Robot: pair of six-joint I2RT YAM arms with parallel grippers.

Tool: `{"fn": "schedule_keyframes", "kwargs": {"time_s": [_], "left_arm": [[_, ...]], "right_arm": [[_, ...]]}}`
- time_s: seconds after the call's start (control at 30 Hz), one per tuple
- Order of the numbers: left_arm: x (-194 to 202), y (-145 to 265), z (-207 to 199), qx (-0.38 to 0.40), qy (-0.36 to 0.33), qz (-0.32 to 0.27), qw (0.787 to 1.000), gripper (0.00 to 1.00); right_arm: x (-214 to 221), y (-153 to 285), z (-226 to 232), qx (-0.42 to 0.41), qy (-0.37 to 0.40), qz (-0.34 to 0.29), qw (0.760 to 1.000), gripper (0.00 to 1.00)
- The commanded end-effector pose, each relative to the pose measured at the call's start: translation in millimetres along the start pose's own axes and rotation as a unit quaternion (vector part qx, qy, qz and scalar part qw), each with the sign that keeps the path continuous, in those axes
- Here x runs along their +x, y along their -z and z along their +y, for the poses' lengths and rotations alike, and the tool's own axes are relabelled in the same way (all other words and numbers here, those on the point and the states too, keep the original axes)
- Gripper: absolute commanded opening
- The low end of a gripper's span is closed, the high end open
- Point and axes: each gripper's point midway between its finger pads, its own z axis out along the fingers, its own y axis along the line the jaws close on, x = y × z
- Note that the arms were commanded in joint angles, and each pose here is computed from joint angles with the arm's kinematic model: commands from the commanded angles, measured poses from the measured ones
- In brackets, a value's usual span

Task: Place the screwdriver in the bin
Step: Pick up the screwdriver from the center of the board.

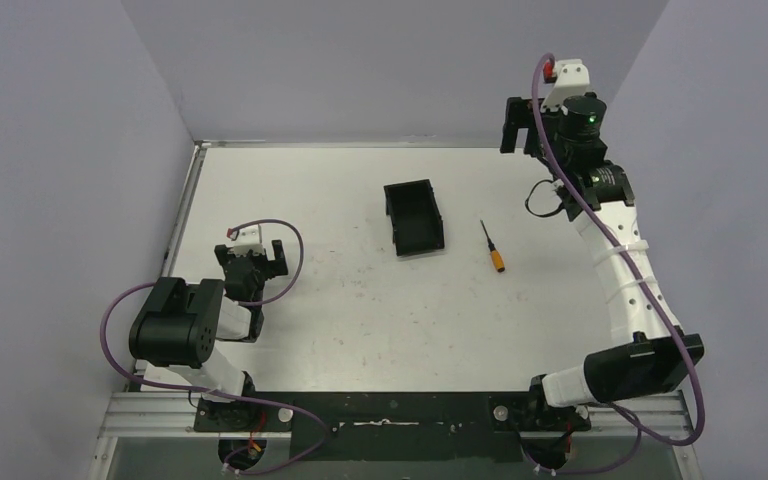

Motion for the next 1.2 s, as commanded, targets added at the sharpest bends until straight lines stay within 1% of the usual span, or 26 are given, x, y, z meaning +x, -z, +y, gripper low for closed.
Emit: {"fn": "schedule_keyframes", "kwargs": {"time_s": [0.0,0.17,0.37,0.57,0.77,0.9,1.07,1.13,1.17], "left_arm": [[-22,-6,-4,0.007,0.004,-0.037,0.999,0.97],[-22,-6,-4,0.007,0.004,-0.037,0.999,0.97],[-22,-6,-4,0.007,0.004,-0.037,0.999,0.97],[-22,-6,-4,0.007,0.004,-0.037,0.999,0.97],[-22,-6,-4,0.007,0.004,-0.037,0.999,0.97],[-23,-6,-4,0.007,0.004,-0.038,0.999,0.97],[-22,-6,-4,0.007,0.004,-0.037,0.999,0.97],[-22,-6,-4,0.007,0.004,-0.037,0.999,0.97],[-22,-6,-4,0.007,0.004,-0.037,0.999,0.97]], "right_arm": [[29,-20,4,-0.002,-0.009,0.056,0.998,1.0],[82,-45,8,-0.004,-0.015,0.127,0.992,1.0],[159,-63,12,-0.007,-0.016,0.217,0.976,1.0],[241,-62,20,-0.024,-0.012,0.309,0.951,1.0],[303,-53,22,-0.025,-0.012,0.369,0.929,0.99],[335,-46,23,-0.024,-0.013,0.401,0.916,0.93],[359,-42,24,-0.025,-0.013,0.431,0.902,0.72],[365,-41,24,-0.025,-0.013,0.438,0.898,0.66],[367,-41,24,-0.024,-0.012,0.441,0.897,0.61]]}}
